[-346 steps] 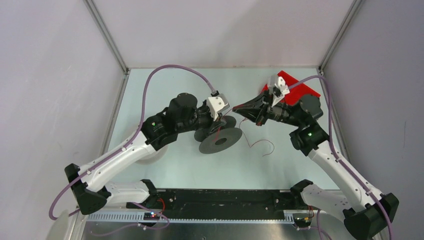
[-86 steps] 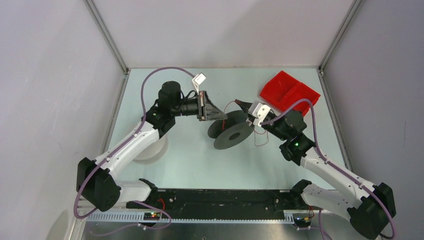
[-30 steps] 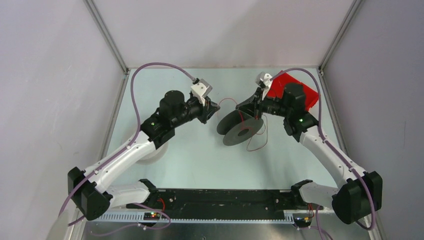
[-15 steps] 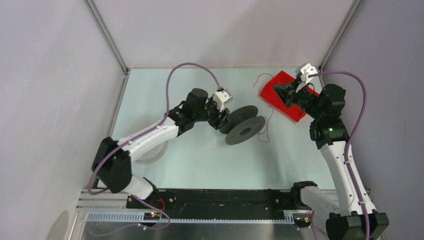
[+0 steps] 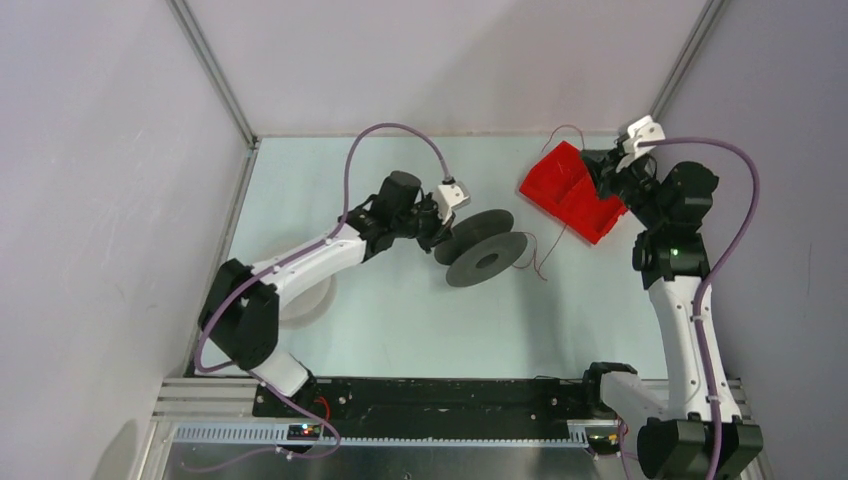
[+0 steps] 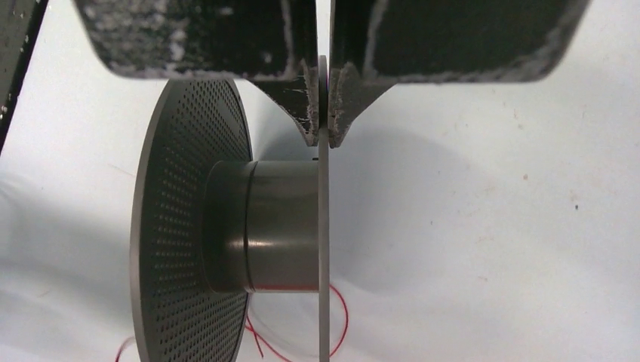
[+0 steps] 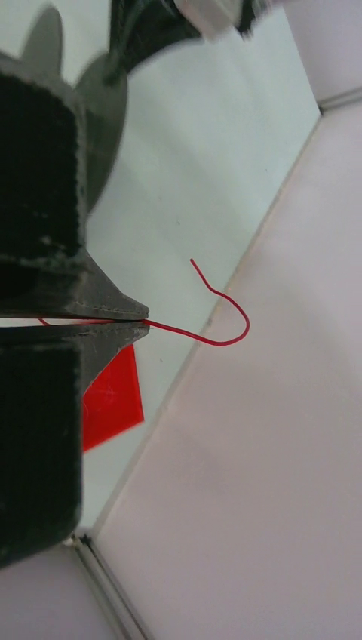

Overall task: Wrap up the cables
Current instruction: Wrap the cable around the cable reel.

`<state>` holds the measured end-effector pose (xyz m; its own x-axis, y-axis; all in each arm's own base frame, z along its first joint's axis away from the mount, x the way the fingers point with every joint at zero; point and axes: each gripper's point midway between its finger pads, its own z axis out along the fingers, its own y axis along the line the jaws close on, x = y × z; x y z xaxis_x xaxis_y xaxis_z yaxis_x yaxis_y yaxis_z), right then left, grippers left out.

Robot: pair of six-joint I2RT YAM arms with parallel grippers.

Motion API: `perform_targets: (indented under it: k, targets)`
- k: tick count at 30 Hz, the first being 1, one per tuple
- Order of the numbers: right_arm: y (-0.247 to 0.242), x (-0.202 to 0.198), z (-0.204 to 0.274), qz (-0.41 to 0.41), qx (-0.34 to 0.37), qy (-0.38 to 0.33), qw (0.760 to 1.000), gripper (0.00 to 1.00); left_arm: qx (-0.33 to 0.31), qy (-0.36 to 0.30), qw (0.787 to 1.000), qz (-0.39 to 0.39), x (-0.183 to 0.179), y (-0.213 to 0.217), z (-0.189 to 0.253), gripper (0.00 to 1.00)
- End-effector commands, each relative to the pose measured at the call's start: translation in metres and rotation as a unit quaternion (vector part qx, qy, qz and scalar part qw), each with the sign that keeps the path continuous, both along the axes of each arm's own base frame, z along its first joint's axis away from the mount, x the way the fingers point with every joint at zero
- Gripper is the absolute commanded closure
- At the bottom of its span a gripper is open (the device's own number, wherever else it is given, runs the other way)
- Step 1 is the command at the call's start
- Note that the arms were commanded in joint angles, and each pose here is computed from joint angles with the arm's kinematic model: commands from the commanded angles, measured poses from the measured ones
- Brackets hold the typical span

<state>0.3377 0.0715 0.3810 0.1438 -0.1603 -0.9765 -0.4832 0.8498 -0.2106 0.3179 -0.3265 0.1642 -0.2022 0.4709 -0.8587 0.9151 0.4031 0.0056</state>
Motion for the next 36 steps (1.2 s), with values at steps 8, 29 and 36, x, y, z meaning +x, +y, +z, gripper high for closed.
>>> perform_targets:
  k: [8, 29, 36]
  targets:
    - [-0.043, 0.048, 0.108, -0.158, -0.108, -0.204, 0.96, 1.0, -0.057, -0.033, 0.998, -0.02, -0.058, 0.053, 0.048, 1.0]
    - [0.166, -0.081, -0.062, 0.415, -0.098, -0.121, 0.896, 1.0, -0.067, 0.0, 0.998, -0.001, -0.061, 0.055, 0.044, 0.88]
    - [0.186, -0.092, -0.088, 0.461, -0.12, -0.118, 0.871, 1.0, -0.081, -0.006, 0.996, 0.043, -0.055, 0.063, 0.06, 0.63]
